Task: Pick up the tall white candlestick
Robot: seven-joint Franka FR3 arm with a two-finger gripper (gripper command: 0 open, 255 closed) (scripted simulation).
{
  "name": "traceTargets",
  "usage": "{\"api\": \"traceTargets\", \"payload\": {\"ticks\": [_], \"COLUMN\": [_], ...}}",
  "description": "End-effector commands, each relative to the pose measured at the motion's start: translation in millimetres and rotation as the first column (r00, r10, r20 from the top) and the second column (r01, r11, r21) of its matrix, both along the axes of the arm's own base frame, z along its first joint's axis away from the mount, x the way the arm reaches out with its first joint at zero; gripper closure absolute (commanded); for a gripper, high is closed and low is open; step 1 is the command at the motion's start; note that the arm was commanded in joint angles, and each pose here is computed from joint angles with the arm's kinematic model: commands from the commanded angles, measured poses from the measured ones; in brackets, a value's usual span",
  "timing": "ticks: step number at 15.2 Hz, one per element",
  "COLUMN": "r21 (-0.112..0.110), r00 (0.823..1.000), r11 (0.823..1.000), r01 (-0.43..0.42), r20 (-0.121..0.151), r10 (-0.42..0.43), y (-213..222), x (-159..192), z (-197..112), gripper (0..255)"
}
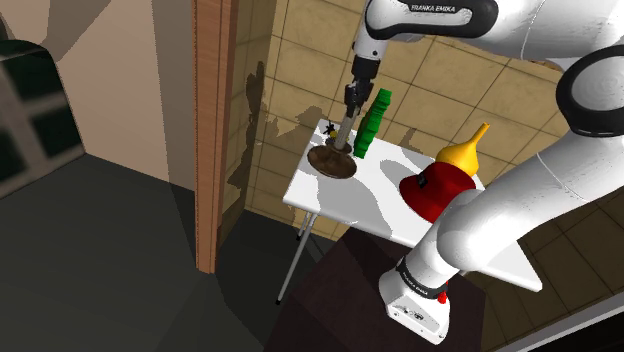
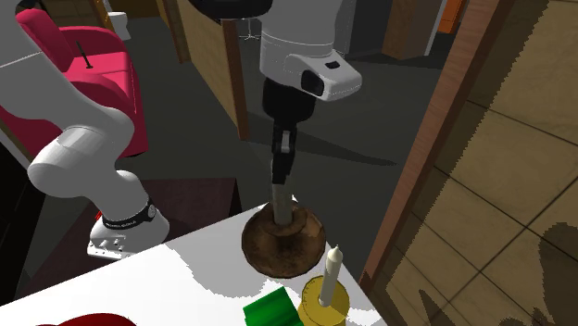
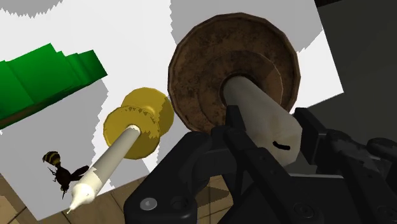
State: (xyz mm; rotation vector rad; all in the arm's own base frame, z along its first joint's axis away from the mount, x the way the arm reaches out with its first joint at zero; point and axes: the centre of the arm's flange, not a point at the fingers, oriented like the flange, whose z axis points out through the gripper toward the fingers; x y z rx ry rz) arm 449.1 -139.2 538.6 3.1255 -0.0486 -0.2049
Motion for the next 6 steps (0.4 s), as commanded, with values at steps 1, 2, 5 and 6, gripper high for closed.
{"api": "traceTargets", "payload": {"ticks": [1, 2, 5, 6], "r21": [0.0, 0.0, 0.0, 0.0], "r00": [1.0, 1.0, 1.0, 1.0], "r11": [1.0, 1.0, 1.0, 1.0], "r01": [0.0, 0.0, 0.0, 0.0], "r20": [0.0, 0.0, 0.0, 0.0], "r10": [0.0, 0.0, 0.0, 0.0], "y": [0.4, 0.4, 0.4, 0.4], "x": [-0.1, -0.1, -0.1, -0.1], "z": [10.6, 15.8, 27.2, 27.2], "gripper": [255, 255, 255, 255]}}
